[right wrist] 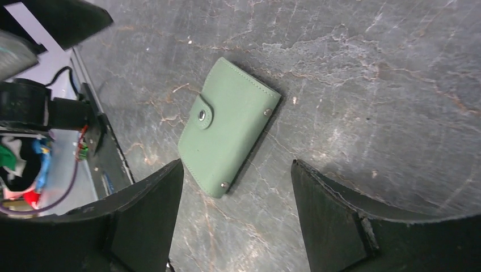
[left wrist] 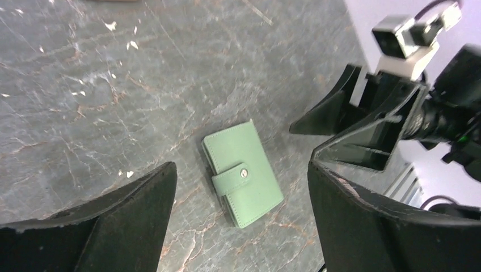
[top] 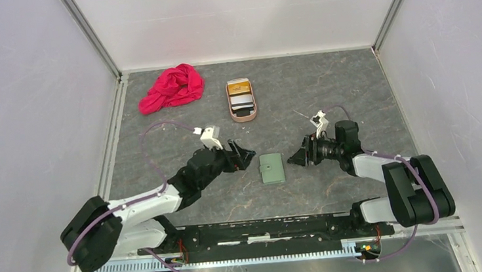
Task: Put the credit cards into the card holder
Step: Move the card holder to the center of the board.
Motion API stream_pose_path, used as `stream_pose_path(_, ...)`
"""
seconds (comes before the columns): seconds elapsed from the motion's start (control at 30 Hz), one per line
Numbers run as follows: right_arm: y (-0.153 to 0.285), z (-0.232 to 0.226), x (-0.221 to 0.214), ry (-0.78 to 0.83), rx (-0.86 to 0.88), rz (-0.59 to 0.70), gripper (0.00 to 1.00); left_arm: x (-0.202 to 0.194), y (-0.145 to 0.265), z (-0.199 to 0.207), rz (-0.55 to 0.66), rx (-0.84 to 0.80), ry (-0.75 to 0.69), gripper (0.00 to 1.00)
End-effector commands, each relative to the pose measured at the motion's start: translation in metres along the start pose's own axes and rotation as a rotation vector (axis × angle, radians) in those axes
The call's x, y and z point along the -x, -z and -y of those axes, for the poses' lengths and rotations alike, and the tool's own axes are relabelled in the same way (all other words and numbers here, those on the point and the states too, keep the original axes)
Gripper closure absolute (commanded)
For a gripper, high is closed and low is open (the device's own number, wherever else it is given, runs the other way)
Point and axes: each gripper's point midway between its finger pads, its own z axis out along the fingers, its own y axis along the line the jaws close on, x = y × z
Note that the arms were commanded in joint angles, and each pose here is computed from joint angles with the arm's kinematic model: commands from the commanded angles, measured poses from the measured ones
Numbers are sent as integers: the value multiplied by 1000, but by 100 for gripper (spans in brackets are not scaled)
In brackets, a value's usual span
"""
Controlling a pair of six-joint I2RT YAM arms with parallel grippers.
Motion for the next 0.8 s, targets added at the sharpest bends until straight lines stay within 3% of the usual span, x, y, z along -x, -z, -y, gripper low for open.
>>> stream_pose_path(0.0, -13, -11, 13, -96, 35, 29, 25, -2, -15, 31, -91, -41, -15, 14)
stream_pose_path(0.17, -22, -12, -4, -144, 39, -42, 31, -30, -24, 24, -206, 141, -102, 18)
stream_pose_path(0.3, -22, -9, -8, -150, 17, -48, 35, -47, -24, 14, -223, 260, -118, 21)
stream_pose_path(0.63, -36, -9, -42, -272, 13, -163, 42, -33, -29, 33, -81, 152, 8, 35)
stream_pose_path(0.77, -36, -7, -42, -261, 2, -160, 42, -24, -32, 30, -89, 302, -29, 35)
